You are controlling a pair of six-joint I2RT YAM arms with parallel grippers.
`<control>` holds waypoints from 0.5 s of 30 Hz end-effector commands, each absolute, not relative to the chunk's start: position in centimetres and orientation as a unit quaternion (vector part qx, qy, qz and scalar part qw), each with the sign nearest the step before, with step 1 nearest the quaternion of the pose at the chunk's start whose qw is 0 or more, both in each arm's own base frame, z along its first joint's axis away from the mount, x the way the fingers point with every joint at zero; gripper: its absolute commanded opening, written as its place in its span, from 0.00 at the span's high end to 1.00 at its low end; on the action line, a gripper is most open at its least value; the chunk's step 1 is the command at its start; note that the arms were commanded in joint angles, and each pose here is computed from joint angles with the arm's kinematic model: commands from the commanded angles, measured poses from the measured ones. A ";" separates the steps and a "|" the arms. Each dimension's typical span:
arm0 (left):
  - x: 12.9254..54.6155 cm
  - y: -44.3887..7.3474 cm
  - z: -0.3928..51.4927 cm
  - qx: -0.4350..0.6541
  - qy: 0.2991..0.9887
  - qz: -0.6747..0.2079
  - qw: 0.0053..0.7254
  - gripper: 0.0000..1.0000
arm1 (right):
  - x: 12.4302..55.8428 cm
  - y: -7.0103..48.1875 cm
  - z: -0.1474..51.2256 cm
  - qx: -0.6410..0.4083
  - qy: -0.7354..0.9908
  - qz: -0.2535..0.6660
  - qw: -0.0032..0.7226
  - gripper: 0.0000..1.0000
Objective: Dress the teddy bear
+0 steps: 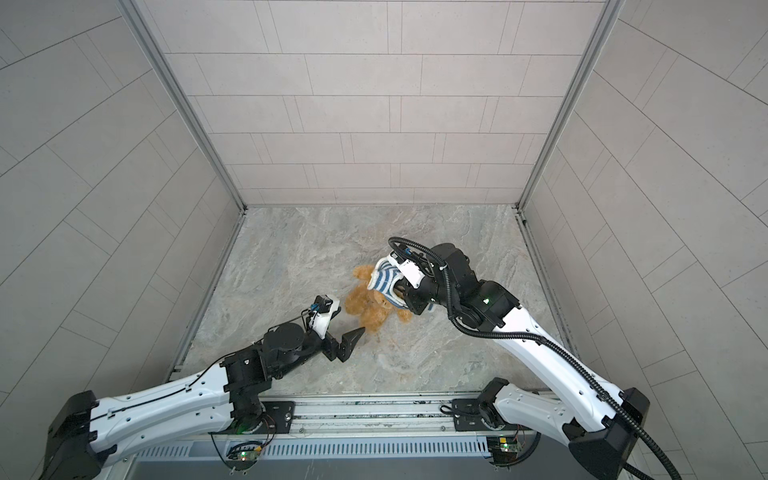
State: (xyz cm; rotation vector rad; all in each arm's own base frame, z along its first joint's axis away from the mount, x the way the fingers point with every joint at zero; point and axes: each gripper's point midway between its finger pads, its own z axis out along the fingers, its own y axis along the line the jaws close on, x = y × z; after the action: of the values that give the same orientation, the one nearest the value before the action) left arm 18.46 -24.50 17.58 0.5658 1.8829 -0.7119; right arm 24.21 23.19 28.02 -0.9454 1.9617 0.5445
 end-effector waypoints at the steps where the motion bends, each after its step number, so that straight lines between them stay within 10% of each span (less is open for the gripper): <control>1: 18.1 -24.5 19.0 0.208 0.786 -0.351 0.464 0.00 | 24.6 24.4 30.1 -0.413 0.734 0.226 0.489 1.00; 7: 19.0 -23.1 22.8 0.116 0.761 -0.479 0.422 0.10 | 23.1 25.4 28.8 -0.460 0.673 0.250 0.522 1.00; 15: 18.8 -23.4 27.1 0.077 0.723 -0.561 0.396 0.48 | 21.5 26.9 27.3 -0.495 0.639 0.267 0.524 1.00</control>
State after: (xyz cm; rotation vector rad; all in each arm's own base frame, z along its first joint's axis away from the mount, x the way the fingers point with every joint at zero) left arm 19.56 -22.32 23.59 0.1959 1.8978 -1.2587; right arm 22.43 25.34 24.11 -1.1290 1.7417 0.6174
